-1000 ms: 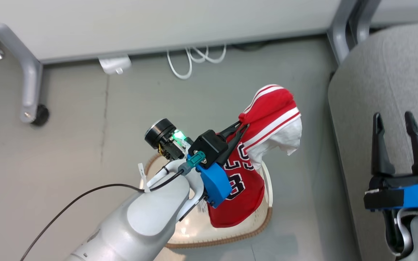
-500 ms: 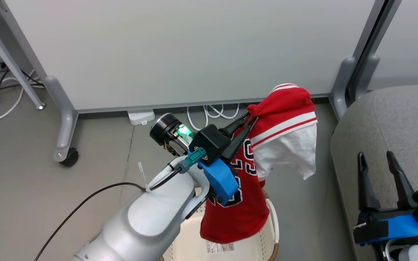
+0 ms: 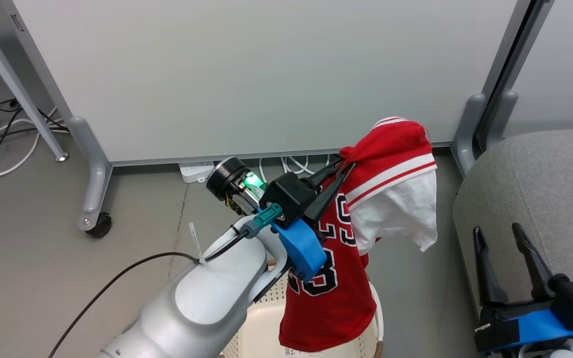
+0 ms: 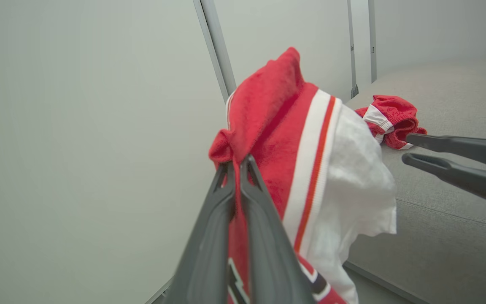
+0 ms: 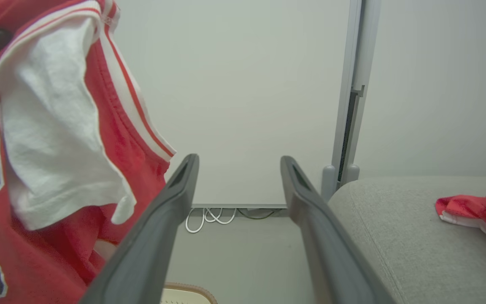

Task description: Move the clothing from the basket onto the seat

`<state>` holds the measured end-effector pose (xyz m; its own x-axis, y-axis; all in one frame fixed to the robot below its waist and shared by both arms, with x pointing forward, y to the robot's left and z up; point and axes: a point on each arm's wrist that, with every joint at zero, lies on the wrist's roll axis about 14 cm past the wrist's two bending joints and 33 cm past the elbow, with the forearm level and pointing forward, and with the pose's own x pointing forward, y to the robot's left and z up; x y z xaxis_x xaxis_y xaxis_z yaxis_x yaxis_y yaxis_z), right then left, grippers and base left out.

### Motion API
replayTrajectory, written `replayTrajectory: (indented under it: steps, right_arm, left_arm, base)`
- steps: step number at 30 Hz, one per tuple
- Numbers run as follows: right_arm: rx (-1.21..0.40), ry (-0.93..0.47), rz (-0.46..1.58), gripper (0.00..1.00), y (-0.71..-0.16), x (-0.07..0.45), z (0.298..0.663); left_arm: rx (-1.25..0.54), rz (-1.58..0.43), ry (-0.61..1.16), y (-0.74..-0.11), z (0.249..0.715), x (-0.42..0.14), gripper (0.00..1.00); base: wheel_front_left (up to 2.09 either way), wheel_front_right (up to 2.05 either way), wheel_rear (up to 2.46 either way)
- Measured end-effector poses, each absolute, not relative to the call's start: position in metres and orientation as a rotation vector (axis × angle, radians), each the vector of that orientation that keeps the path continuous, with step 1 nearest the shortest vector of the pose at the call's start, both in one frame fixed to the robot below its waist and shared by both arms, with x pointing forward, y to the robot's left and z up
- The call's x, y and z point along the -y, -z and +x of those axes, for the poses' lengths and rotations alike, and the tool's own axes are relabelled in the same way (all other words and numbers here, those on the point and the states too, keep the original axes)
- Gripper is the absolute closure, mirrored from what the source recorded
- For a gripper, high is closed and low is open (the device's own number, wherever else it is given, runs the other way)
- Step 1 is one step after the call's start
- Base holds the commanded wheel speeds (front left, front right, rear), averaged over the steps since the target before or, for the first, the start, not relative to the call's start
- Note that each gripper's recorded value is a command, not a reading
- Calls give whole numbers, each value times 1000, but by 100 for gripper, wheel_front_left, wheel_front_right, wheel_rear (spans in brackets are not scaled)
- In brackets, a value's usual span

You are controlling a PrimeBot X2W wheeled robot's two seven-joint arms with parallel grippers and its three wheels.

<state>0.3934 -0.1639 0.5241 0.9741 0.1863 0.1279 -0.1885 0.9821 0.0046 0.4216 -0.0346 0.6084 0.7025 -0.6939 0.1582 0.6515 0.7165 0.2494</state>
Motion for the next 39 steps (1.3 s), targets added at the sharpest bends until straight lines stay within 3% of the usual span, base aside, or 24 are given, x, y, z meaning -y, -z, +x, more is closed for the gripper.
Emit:
replayTrajectory:
  steps: [19,39]
  right_arm:
    - [171,-475,-108,0,-541,98,419]
    - [139,-656,-144,0,-533,48,429]
  left_arm:
    - [225,170,751,-596,427,34,100]
    - [205,178,773,-587,427,37,100]
  base:
    - [0,0,0]
    - [0,0,0]
